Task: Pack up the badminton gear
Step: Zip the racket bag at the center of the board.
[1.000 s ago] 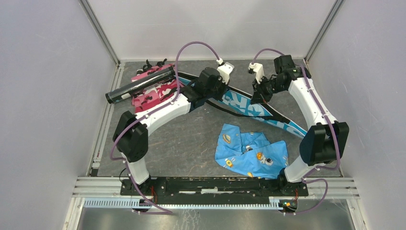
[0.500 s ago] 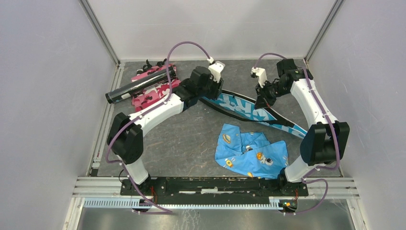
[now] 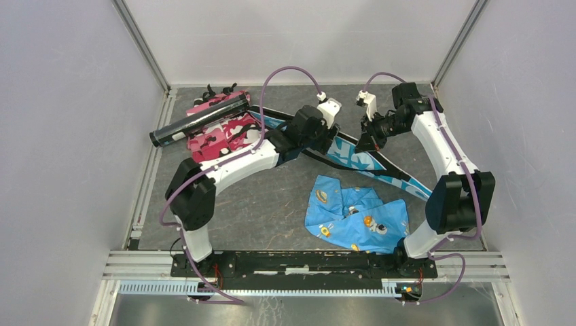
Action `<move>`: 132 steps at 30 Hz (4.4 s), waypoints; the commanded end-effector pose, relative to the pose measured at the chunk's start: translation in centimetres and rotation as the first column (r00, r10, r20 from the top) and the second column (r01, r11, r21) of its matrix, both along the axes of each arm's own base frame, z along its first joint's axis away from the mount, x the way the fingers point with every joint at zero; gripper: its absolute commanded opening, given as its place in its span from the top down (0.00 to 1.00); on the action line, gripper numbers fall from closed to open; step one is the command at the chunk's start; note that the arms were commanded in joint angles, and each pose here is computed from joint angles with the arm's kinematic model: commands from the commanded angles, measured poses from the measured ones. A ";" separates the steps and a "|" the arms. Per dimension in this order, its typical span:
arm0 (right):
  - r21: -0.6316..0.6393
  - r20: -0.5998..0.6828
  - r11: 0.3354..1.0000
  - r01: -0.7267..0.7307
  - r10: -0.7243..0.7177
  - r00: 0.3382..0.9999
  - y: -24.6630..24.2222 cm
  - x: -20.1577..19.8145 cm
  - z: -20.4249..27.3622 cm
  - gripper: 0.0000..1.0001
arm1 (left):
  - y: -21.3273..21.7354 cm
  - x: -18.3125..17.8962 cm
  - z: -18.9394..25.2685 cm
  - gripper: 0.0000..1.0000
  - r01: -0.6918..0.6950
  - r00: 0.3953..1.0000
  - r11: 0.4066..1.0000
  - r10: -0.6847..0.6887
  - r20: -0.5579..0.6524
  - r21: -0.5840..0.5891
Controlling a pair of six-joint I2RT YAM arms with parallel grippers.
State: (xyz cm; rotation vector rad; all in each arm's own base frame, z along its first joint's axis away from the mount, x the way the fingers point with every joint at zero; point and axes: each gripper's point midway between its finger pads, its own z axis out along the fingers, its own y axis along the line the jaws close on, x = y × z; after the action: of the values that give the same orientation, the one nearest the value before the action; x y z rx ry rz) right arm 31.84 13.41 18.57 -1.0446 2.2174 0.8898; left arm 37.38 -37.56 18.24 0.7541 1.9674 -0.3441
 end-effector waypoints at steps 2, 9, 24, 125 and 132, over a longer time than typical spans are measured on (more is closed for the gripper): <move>0.115 0.037 0.991 -0.068 0.064 0.997 1.7 0.2 1.5 1.00 | -0.1 3.2 3.2 0.33 -0.064 0.988 0.998 0.061 0.142 0.021; 0.119 0.025 0.989 -0.085 0.083 0.996 1.8 0.0 1.0 1.00 | -0.8 3.9 3.2 0.49 -0.056 0.987 0.998 0.050 0.150 0.038; 0.111 0.013 0.990 -0.086 0.085 0.996 1.7 0.2 0.5 1.00 | -2.0 4.1 1.9 0.79 -0.002 0.990 0.998 -0.008 0.142 0.069; -0.467 0.202 0.857 -0.219 0.344 0.917 -10.3 0.3 -1.6 1.00 | 27.3 13.2 -10.6 0.98 -0.198 0.931 0.962 0.245 -0.271 0.189; -0.525 0.186 0.816 -0.242 0.388 0.903 -11.4 0.2 -2.1 1.00 | 28.3 13.3 -10.9 0.98 -0.159 0.931 0.961 0.223 -0.290 0.228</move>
State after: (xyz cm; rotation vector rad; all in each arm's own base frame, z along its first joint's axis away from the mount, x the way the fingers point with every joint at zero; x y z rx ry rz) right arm 33.43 5.34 16.09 -1.6018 2.0596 0.3843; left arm 48.11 -15.95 7.38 0.6789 2.3622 -0.4125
